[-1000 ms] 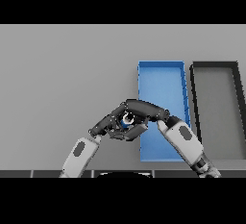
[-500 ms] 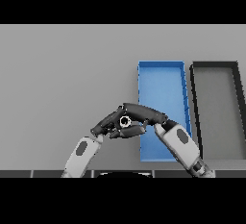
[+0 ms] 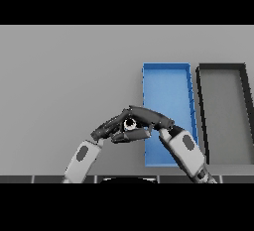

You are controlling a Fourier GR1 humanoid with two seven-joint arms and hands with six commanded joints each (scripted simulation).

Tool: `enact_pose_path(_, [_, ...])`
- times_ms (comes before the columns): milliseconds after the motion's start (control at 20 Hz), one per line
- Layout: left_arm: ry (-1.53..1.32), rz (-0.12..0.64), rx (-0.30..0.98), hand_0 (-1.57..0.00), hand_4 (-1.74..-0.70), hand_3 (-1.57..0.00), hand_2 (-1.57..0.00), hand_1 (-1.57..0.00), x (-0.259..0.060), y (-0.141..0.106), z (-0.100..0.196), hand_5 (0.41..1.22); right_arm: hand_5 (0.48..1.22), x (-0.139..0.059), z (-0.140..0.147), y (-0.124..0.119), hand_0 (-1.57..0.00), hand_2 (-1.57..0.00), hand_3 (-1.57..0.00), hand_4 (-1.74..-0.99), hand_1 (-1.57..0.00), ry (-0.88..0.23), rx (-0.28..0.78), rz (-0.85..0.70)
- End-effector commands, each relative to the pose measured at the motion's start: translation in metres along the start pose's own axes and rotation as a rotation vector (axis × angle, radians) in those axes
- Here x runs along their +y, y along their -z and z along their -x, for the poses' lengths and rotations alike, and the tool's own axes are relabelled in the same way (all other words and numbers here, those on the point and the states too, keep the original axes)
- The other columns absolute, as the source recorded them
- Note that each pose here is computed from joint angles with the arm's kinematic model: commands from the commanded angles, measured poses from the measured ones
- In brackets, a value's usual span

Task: Pick up the blue pipe and place it into the blue bin.

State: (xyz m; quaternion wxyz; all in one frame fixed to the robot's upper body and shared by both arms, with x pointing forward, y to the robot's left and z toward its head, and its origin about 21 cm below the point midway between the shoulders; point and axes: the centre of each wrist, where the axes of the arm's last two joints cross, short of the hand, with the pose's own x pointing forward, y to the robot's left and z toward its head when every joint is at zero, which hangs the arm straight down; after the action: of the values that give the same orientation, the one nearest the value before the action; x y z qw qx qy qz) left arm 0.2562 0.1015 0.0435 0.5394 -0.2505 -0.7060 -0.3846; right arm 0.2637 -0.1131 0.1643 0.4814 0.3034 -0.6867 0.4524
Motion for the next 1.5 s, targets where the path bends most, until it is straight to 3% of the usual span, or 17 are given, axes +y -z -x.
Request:
enact_pose_path(0, [-0.006, -0.003, 0.029, -0.38, -1.13, -0.27, -0.35, -0.36, 0.002, 0.001, 0.000, 1.063, 1.215, -0.004, 0.000, 0.003, -1.57, -1.57, -1.56, -1.498, -1.57, -0.008, 0.014, 0.009])
enact_pose_path(250, [-0.014, -0.002, 0.115, -0.13, -0.99, -0.09, -0.11, -0.12, 0.004, -0.002, 0.001, 0.729, 1.219, 0.001, 0.001, 0.004, -1.57, -1.57, -1.57, -1.499, -1.57, -0.019, -0.041, 0.022])
enact_pose_path(500, [-0.046, -0.029, 0.166, -0.04, -0.97, -0.03, -0.04, -0.04, 0.003, -0.001, 0.005, 0.557, 1.220, 0.000, 0.001, 0.003, -1.57, -1.57, -1.57, -1.498, -1.57, -0.010, -0.072, 0.035])
enact_pose_path(750, [-0.039, -0.037, 0.190, -0.01, -0.97, -0.01, -0.01, -0.01, -0.001, 0.003, 0.004, 0.501, 1.221, -0.018, -0.022, 0.007, -1.57, -1.57, -1.57, -1.495, -1.57, 0.057, -0.079, 0.042])
enact_pose_path(900, [-0.039, -0.035, 0.191, -0.01, -0.97, 0.00, -0.01, -0.01, -0.001, -0.001, 0.006, 0.485, 1.221, -0.031, -0.052, 0.009, -1.57, -1.57, -1.57, -1.494, -1.57, 0.129, -0.130, 0.067])
enact_pose_path(1050, [-0.035, -0.038, 0.200, 0.00, -0.96, 0.00, 0.00, 0.00, 0.001, -0.002, 0.006, 0.475, 1.221, -0.055, -0.081, 0.011, -1.57, -1.57, -1.57, -1.496, -1.57, 0.162, -0.182, 0.093])
enact_pose_path(1250, [-0.022, -0.038, 0.179, 0.00, -0.95, 0.00, 0.00, 0.00, 0.001, -0.007, 0.006, 0.468, 1.221, -0.099, -0.111, 0.004, -1.57, -1.57, -1.57, -1.498, -1.57, 0.133, -0.246, 0.284])
enact_pose_path(1450, [-0.017, -0.050, 0.182, 0.00, -0.95, 0.00, 0.00, 0.00, 0.004, -0.009, 0.000, 0.470, 1.221, -0.133, -0.103, -0.014, -1.57, -1.57, -1.57, -1.498, -1.57, 0.069, -0.178, 0.447])
